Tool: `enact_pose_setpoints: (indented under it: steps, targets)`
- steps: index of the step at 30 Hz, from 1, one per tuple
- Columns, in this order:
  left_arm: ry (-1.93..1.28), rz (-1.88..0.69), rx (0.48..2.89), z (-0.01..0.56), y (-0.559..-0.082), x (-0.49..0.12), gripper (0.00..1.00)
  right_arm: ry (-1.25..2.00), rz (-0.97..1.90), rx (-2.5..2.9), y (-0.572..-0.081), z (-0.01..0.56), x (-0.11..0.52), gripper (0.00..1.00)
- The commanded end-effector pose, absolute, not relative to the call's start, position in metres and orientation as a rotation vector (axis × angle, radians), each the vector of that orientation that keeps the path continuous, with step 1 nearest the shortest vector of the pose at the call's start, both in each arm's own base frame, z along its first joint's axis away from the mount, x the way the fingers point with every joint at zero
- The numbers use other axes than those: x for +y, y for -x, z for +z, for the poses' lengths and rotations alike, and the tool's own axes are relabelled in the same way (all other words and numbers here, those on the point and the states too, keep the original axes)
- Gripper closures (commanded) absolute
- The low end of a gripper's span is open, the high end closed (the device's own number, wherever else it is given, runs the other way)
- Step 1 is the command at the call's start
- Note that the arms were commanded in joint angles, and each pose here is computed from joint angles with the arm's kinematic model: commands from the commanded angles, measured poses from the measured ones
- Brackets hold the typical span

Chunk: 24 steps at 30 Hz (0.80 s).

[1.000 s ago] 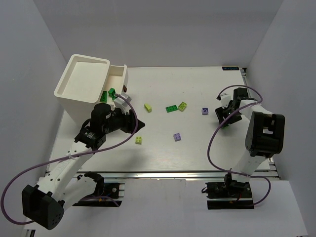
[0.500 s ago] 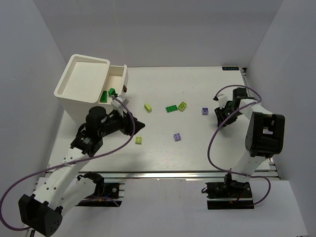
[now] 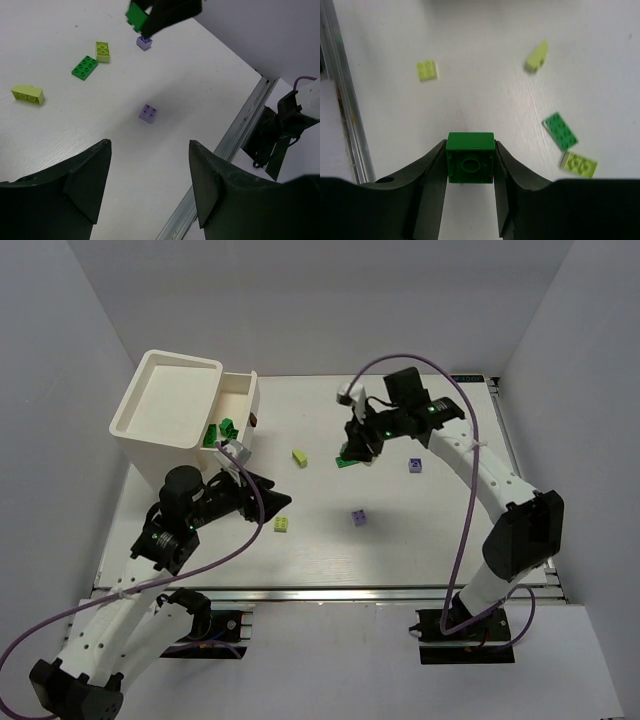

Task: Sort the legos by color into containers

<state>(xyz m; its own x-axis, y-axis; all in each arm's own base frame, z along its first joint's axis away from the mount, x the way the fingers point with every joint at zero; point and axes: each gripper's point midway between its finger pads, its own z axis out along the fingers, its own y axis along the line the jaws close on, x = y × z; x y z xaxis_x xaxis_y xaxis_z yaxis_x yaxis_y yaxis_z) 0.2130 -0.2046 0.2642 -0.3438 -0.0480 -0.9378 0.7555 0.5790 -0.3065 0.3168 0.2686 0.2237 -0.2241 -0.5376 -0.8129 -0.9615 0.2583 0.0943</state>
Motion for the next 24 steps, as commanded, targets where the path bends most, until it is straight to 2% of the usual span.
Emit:
enact_pose_setpoints:
  steps: [1, 5, 7, 8, 10, 17, 21, 23, 24]
  targets:
    - [-0.553, -0.903, 1.696, 0.292, -0.204, -0.195, 0.27, 1.307, 0.872, 1.682, -0.342, 0.284, 0.332, 1.0]
    - [-0.492, -0.889, 1.666, 0.31, -0.191, -0.182, 0.24, 1.322, 0.923, 1.536, -0.346, 0.327, 0.404, 1.0]
    - [-0.44, -0.878, 1.663, 0.316, -0.189, -0.176, 0.21, 1.321, 0.933, 1.523, -0.358, 0.319, 0.431, 1.0]
    - [-0.426, -0.875, 1.666, 0.317, -0.187, -0.173, 0.2, 1.317, 0.932, 1.421, -0.351, 0.346, 0.454, 1.0]
    - [-0.385, -0.861, 1.644, 0.328, -0.182, -0.166, 0.18, 1.309, 0.943, 1.379, -0.352, 0.344, 0.48, 1.0]
    - [-0.324, -0.828, 1.646, 0.336, -0.171, -0.15, 0.18, 1.154, 0.972, 1.211, -0.358, 0.367, 0.531, 1.0]
    - [-0.317, -0.809, 1.645, 0.343, -0.167, -0.145, 0.18, 1.104, 0.993, 1.203, -0.366, 0.358, 0.551, 1.0]
    - [-0.313, -0.808, 1.644, 0.347, -0.166, -0.144, 0.17, 1.101, 1.003, 1.188, -0.365, 0.352, 0.559, 0.93]
    - [-0.308, -0.808, 1.646, 0.347, -0.166, -0.144, 0.16, 1.101, 0.999, 1.203, -0.37, 0.342, 0.561, 0.85]
